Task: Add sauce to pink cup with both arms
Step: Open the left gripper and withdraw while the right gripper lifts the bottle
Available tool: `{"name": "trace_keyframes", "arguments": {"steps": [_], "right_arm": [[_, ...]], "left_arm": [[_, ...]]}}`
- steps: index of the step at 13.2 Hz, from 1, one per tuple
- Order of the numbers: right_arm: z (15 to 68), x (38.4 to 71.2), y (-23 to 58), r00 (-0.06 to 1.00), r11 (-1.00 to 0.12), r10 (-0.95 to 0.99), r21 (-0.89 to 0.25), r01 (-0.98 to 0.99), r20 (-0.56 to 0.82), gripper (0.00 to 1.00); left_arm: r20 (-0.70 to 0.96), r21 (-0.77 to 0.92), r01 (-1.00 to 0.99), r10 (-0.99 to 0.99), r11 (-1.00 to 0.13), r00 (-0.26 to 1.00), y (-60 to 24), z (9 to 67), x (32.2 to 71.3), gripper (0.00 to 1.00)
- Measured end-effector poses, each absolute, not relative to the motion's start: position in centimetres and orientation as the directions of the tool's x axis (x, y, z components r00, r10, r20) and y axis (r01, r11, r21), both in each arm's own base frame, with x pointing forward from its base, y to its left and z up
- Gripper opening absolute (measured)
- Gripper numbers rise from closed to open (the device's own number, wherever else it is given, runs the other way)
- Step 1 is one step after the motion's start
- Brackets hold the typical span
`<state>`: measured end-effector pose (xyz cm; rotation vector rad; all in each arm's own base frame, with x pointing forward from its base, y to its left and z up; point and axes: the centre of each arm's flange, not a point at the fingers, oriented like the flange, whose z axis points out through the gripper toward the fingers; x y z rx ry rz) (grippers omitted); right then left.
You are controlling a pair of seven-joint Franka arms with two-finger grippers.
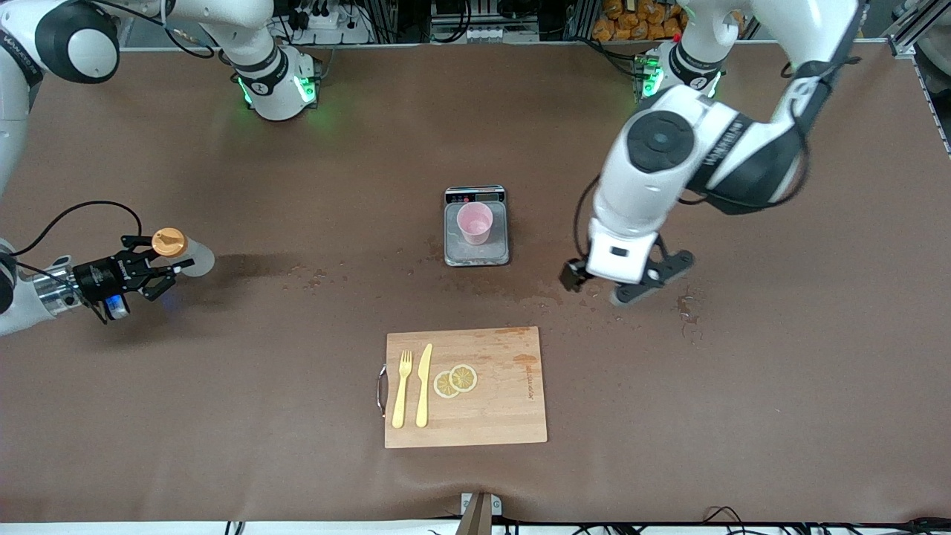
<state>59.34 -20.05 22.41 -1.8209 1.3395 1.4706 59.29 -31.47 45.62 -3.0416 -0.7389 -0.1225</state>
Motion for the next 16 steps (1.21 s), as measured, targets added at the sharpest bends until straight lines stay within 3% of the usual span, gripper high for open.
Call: {"name": "trace_keyframes", "arguments": {"steps": [4, 10, 16], "right_arm": [[26.9, 61.2, -18.2, -0.03, -0.446, -0.53, 0.308, -0.84, -0.848, 0.37], [37.2, 63.9, -5.8, 0.01, -0.399, -0.766, 0.463, -0.792, -0.642, 0.37], [38.9, 64.0, 3.5, -0.039, -0.304, -0.864, 0.583, -0.754, -0.502, 0.37]], "left_arm": [[0.073, -0.027, 0.418, 0.416, -0.908, 0.907, -27.3, 47.2, 60.7, 1.0], [0.023, -0.007, 0.272, 0.271, -0.962, 0.962, -19.9, 51.8, 62.3, 1.0], [-0.06, 0.016, 0.191, 0.19, -0.982, 0.98, -11.3, 57.7, 59.8, 1.0]]}}
